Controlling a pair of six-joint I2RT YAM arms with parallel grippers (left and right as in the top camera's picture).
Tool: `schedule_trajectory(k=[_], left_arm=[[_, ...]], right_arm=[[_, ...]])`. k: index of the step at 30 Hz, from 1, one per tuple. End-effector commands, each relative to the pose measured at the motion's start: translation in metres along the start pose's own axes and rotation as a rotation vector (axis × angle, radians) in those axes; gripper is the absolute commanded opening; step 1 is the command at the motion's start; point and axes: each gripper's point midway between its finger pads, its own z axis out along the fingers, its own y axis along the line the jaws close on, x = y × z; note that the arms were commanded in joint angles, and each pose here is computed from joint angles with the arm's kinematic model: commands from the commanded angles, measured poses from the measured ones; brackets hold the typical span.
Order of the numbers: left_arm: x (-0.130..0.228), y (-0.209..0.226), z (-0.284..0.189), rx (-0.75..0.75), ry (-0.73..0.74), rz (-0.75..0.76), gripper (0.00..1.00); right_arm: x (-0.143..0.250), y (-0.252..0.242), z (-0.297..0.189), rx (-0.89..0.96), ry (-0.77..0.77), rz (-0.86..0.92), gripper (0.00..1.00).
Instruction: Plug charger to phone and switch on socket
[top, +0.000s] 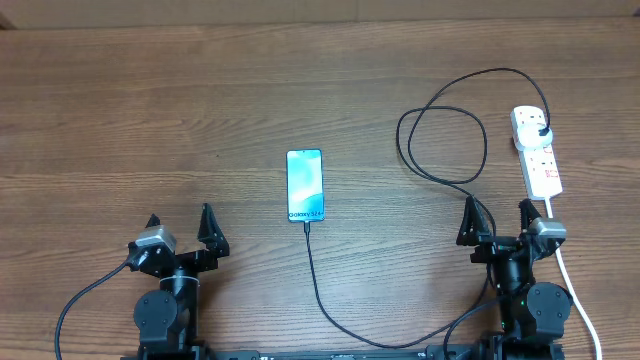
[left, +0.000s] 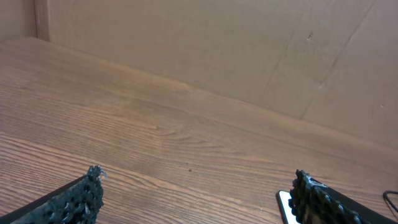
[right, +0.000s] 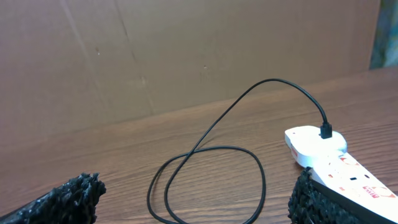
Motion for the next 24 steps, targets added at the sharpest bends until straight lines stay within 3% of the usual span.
schedule_trajectory(k=[1,5,18,24], left_arm=[[-0.0004,0.0007,-0.0001,0.000,-0.005,0.025,1.00],[-0.0025,0.0049,-0.0002,-0.026,-0.014,0.135,1.00],[-0.0020,0.0034,-0.0002,-0.017,-0.012,0.155,1.00],[-0.0004,-0.0001,-0.0001,0.003,-0.005,0.321,1.00]], right_arm=[[0.0039,-0.0007,0.0008,0.002,0.006,-0.019,1.00],[0.0039,-0.0007,0.0008,0.002,0.006,-0.019,1.00],[0.0038,-0.0007,0.0008,0.002,0.005,-0.019,1.00],[0.0038,-0.0007,0.0008,0.002,0.005,-0.019,1.00]])
